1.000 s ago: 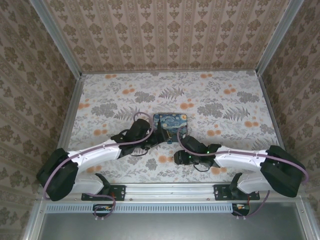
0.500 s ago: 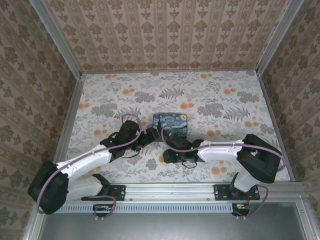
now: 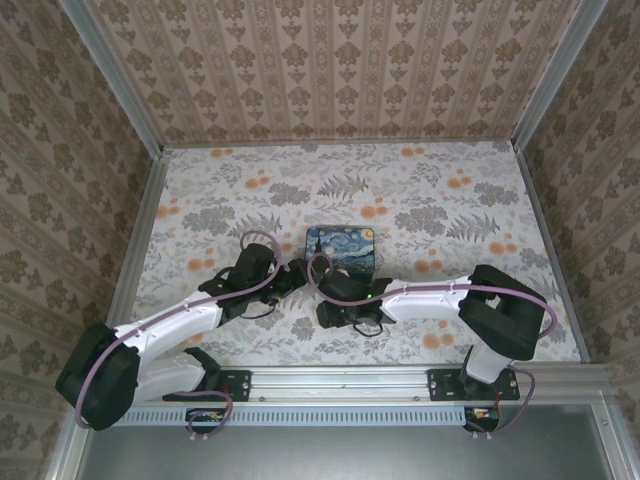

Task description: Unlock the padlock with the key

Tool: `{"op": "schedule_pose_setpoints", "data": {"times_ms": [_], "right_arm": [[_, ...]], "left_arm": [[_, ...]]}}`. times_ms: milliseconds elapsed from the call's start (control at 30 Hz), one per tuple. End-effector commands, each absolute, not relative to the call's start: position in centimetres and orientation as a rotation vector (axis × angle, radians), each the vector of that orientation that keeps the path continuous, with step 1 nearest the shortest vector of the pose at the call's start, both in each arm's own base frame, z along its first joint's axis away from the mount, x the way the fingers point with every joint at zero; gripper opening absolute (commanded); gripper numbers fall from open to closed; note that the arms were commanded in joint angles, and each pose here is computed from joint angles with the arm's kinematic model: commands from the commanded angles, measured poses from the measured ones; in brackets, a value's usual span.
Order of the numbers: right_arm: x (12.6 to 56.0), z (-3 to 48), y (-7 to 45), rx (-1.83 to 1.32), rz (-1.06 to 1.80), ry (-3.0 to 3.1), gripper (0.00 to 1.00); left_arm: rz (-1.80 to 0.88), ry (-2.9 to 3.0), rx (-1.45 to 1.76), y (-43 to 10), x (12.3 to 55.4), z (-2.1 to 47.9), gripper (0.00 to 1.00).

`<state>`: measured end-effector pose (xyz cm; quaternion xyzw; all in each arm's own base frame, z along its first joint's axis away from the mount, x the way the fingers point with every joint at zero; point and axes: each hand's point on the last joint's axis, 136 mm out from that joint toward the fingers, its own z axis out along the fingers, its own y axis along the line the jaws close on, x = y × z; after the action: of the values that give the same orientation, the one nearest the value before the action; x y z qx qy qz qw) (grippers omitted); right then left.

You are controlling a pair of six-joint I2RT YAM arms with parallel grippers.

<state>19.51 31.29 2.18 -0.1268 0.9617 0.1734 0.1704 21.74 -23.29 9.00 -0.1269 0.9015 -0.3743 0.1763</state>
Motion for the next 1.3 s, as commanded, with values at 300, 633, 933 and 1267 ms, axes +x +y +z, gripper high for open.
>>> {"op": "schedule_pose_setpoints", "data": {"times_ms": [300, 633, 933, 1267], "right_arm": [[16.3, 4.5, 35.9, -0.451, 0.893, 2.668, 0.44], [19.4, 5.7, 31.0, -0.495, 0.526, 2.658, 0.47], [19.9, 3.7, 29.3, -0.666, 0.246, 2.709, 0.39], [20.1, 2.9, 29.8, -0.784, 0.225, 2.685, 0.37]], "left_arm": [[-1.075, 2.510, -0.376, -21.8, 21.6, 9.6, 0.87], [-1.080, 2.502, -0.382, -20.9, 21.3, 9.9, 0.89], [-1.086, 2.508, -0.375, -21.0, 21.3, 9.9, 0.90], [-1.079, 2.526, -0.362, -21.4, 21.6, 9.8, 0.90]]}}
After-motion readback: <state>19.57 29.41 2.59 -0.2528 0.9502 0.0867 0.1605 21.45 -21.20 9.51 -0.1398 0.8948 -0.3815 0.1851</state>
